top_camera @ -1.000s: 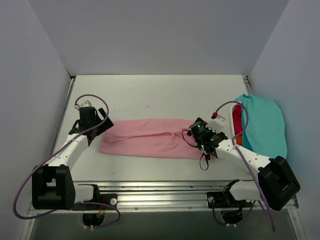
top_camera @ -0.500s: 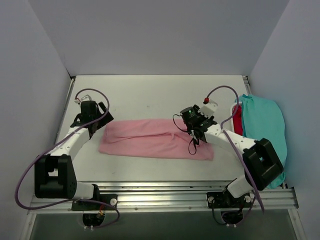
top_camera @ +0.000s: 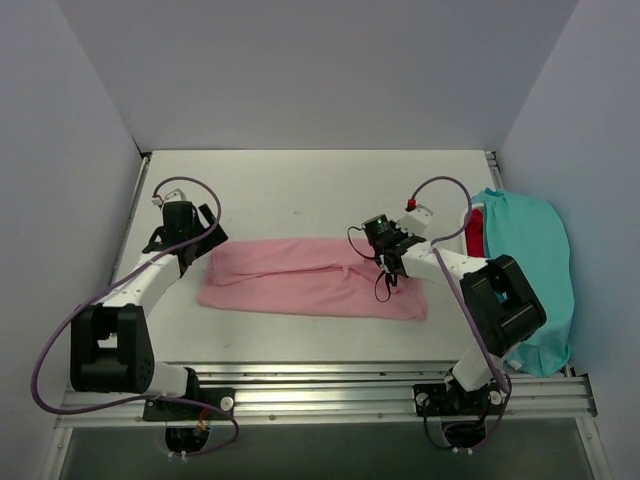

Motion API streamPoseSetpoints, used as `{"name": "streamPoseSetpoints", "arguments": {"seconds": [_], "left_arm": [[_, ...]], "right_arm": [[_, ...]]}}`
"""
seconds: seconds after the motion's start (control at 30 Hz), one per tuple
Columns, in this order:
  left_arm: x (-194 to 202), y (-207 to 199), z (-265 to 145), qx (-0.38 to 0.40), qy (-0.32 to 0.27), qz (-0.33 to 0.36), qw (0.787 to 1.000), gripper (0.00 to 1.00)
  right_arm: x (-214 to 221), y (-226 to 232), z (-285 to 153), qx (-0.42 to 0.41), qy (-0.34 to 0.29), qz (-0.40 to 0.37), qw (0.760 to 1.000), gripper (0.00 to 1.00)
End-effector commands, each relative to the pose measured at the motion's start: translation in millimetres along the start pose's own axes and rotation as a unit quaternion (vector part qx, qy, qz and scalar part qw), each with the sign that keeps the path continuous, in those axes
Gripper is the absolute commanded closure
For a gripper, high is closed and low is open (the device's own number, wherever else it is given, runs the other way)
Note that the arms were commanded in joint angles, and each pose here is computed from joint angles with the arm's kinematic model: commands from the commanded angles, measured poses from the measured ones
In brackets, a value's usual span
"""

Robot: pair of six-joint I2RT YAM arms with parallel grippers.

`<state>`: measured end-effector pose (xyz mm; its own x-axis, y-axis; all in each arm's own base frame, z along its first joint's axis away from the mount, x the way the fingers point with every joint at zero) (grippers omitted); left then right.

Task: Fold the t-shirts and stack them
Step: Fold the other side of the tshirt into a rectangle

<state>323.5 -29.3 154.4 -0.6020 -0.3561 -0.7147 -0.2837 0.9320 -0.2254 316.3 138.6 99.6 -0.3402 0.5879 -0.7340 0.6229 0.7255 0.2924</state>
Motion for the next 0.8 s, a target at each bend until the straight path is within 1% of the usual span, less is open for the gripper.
{"name": "streamPoseSetpoints", "arguments": {"seconds": [0.0,0.07,0.17,0.2,0.27,0.3,0.4,0.5,0.57,0.6,0.7,0.73,0.77], "left_arm": [[-16,-6,-8,0.020,-0.041,0.003,0.999,0.06],[-14,-5,-6,0.019,-0.038,0.003,0.999,0.06],[-12,-5,-3,0.020,-0.033,0.004,0.999,0.06],[-12,-5,-3,0.021,-0.033,0.004,0.999,0.06],[-11,-5,-3,0.020,-0.032,0.006,0.999,0.06],[-11,-4,-3,0.019,-0.033,0.005,0.999,0.06],[-12,-6,-2,0.025,-0.034,0.004,0.999,0.06],[-12,-7,0,0.028,-0.035,0.004,0.999,0.06],[-12,-7,1,0.030,-0.036,0.003,0.999,0.06],[-10,-7,2,0.030,-0.033,0.003,0.999,0.06],[-8,-6,3,0.030,-0.033,0.003,0.999,0.06],[-7,-6,3,0.030,-0.032,0.003,0.999,0.06],[-7,-6,3,0.031,-0.034,0.003,0.999,0.06]], "right_arm": [[-11,1,-21,-0.019,-0.011,0.015,1.000,1.00],[-9,2,-34,-0.035,-0.007,0.017,0.999,1.00],[2,-8,-50,-0.048,0.013,0.000,0.999,1.00],[10,-17,-53,-0.050,0.030,-0.009,0.998,1.00],[18,-22,-67,-0.074,0.046,-0.012,0.996,1.00],[29,-33,-70,-0.074,0.060,-0.017,0.995,1.00],[49,-48,-87,-0.098,0.089,-0.018,0.991,1.00],[63,-47,-108,-0.128,0.107,-0.022,0.986,1.00],[60,-44,-120,-0.135,0.086,-0.029,0.987,1.00],[50,-36,-124,-0.138,0.062,-0.021,0.988,1.00],[28,-30,-127,-0.126,0.018,-0.025,0.992,1.00],[16,-22,-128,-0.128,0.001,-0.014,0.992,1.00],[10,-18,-125,-0.128,-0.003,-0.011,0.992,1.00]]}}
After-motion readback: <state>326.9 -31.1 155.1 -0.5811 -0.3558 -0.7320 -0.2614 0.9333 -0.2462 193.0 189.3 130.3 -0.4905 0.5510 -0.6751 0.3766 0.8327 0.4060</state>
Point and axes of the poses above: each gripper's point midway between its finger pads, its own z axis out along the fingers, its own y axis along the line the jaws close on, x = y × z, the point moved 8 cm from there along -z, back along the fingers, and after that the axes turned 9 degrees about z, right-handed, at the moved point
